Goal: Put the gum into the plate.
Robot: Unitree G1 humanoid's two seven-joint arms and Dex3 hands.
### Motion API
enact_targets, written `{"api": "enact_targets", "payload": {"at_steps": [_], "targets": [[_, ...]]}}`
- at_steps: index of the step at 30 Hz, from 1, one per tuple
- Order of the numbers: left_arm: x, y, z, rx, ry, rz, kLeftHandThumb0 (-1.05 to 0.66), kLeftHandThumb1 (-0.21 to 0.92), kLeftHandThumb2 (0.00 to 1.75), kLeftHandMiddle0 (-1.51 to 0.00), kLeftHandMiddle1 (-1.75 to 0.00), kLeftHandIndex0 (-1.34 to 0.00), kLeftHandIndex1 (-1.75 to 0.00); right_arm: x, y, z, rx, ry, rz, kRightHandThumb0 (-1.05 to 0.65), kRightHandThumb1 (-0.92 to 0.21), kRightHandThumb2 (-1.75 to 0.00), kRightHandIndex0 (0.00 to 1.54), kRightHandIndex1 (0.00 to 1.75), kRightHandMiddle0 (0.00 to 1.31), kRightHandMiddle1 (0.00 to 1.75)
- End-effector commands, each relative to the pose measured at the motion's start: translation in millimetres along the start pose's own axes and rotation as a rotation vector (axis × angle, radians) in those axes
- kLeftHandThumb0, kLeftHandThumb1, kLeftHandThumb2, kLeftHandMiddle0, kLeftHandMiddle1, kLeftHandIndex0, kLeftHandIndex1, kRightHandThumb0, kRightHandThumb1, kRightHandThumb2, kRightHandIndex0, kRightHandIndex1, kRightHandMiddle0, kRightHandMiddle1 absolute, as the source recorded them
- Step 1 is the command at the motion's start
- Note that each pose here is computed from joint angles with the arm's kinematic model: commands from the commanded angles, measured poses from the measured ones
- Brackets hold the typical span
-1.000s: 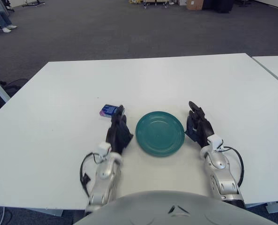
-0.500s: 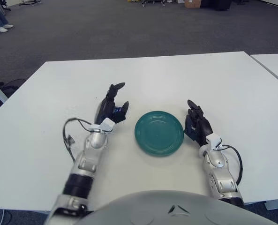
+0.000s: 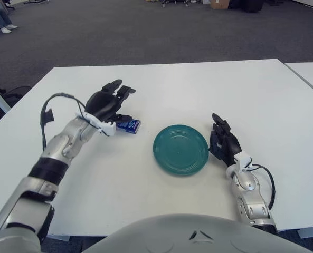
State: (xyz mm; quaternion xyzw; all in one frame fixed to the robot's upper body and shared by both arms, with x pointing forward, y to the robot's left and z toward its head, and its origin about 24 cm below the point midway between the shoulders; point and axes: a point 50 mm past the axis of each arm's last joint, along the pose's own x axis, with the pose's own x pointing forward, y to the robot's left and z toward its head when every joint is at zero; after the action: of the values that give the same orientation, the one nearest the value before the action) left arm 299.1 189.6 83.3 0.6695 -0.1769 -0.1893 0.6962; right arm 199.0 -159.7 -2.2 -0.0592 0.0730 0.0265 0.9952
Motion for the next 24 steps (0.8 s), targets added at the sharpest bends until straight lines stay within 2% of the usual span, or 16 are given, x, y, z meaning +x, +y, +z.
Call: {"api": "enact_targets", "payload": {"at_steps": [1,3,7,13,21,24], "targets": [[6.0,-3.0,1.0,0.048,-0.041,-0.095,-1.04,0.92,0.32,-0.16,0.0,0.0,-0.86,-10.7,-0.9,-22.6,0.009,0.13,-0.001,-0.78,-0.92,-0.92,0.07,0.0,0.0,0.25],[9.2,-5.3,-0.5,0.06,-0.045,-0.125,-1.05,0.92,0.3,-0.16,-0.01,0.0,-0.88,-10.9,-1.0,-22.8,0.009,0.131,-0.003,-0.78,-0.92,-0.92,0.07,0.0,0.0,0.25],[21.4,-20.2,-9.1,0.111,-0.032,-0.207,-1.05,0.92,0.33,-0.13,0.0,0.0,-0.85,-11.3,-1.5,-22.7,0.004,0.133,-0.004,-0.78,-0.92,-0.92,0.06,0.0,0.0,0.25],[28.4,-31.2,-21.2,0.178,-0.013,-0.266,-1.05,0.92,0.31,-0.11,0.0,0.0,-0.9,-12.6,-1.0,-22.7,-0.004,0.14,-0.011,-0.8,-0.92,-0.93,0.05,0.0,0.0,0.25],[27.8,-39.7,-30.5,0.203,0.002,-0.362,-1.05,0.92,0.26,-0.11,-0.01,0.0,-0.92,-14.9,-2.9,-23.0,-0.011,0.147,-0.028,-0.79,-0.92,-0.93,0.06,0.0,0.0,0.26],[23.6,-49.7,-29.0,0.157,0.008,-0.413,-1.05,0.92,0.25,-0.12,-0.01,0.0,-0.89,-15.9,-4.8,-24.4,-0.009,0.151,-0.035,-0.79,-0.92,-0.93,0.05,0.0,0.0,0.25]]}}
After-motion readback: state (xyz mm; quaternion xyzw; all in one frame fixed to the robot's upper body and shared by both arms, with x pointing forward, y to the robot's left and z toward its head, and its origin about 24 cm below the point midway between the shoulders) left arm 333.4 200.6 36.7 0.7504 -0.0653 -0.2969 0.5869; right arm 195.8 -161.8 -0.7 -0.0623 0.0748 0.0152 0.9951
